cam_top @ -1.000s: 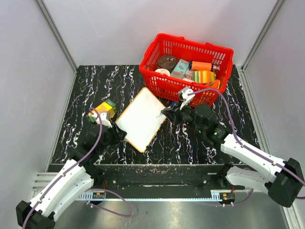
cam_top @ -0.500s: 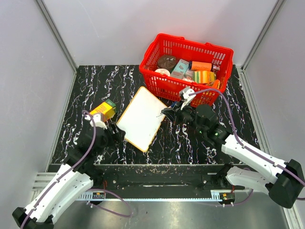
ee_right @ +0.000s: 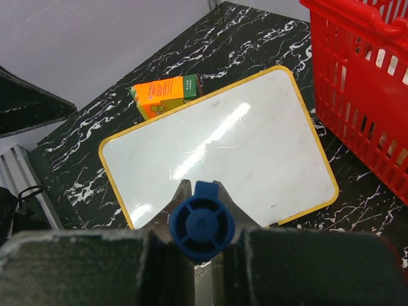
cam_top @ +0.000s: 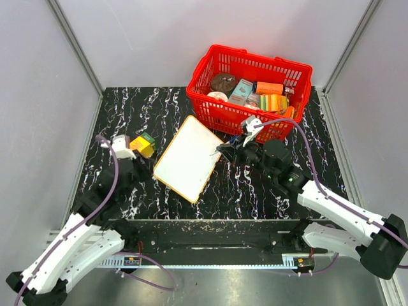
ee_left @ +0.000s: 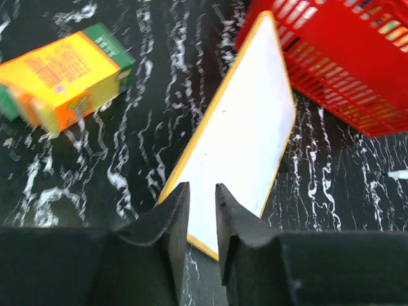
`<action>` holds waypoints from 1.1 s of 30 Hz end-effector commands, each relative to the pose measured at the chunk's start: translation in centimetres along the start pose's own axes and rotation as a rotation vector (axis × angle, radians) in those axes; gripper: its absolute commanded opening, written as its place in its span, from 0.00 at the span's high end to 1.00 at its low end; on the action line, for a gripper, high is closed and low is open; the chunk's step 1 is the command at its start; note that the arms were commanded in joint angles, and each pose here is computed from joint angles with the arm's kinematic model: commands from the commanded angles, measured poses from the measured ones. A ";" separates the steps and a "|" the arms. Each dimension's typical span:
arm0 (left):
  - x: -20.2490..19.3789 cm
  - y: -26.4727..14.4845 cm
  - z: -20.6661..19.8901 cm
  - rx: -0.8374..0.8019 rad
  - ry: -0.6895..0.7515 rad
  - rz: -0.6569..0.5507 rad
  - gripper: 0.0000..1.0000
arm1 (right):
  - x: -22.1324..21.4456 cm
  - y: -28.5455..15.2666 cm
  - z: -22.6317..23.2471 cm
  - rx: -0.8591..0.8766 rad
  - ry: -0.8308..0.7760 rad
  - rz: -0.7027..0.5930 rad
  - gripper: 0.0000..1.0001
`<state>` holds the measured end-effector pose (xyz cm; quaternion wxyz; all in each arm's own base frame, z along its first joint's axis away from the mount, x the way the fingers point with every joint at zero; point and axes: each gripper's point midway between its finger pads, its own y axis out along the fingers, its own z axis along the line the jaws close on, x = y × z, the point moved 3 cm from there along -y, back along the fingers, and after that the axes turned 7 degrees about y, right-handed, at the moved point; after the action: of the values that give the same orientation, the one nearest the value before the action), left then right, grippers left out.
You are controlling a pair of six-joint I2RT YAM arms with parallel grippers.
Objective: Write a sentence on the whiteboard
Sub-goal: Adjust the whiteboard stand at the center of the board, then move the whiteboard stand to the center of the board.
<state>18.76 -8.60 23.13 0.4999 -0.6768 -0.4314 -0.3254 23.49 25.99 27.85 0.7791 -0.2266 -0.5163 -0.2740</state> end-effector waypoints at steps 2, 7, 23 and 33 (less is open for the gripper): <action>2.1 1.8 -6.8 -0.272 0.066 -0.015 0.93 | 2.0 -0.5 0.4 -0.005 -0.018 -0.074 1.00; -2.8 4.4 -12.8 -0.394 0.147 0.116 1.00 | 2.3 -1.0 0.1 -0.028 -0.024 -0.086 1.00; -20.1 7.1 -18.0 -0.454 0.171 0.412 1.00 | 4.6 -4.7 -2.6 -0.236 -0.007 -0.223 1.00; -23.5 5.8 -13.3 -0.254 0.207 0.471 1.00 | 4.7 -5.0 -2.7 -0.247 -0.004 -0.239 1.00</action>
<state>13.91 -29.39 4.24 0.4874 -0.7963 -0.1164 -0.3389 23.37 19.84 30.98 0.7155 -0.2626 -0.5005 -0.4106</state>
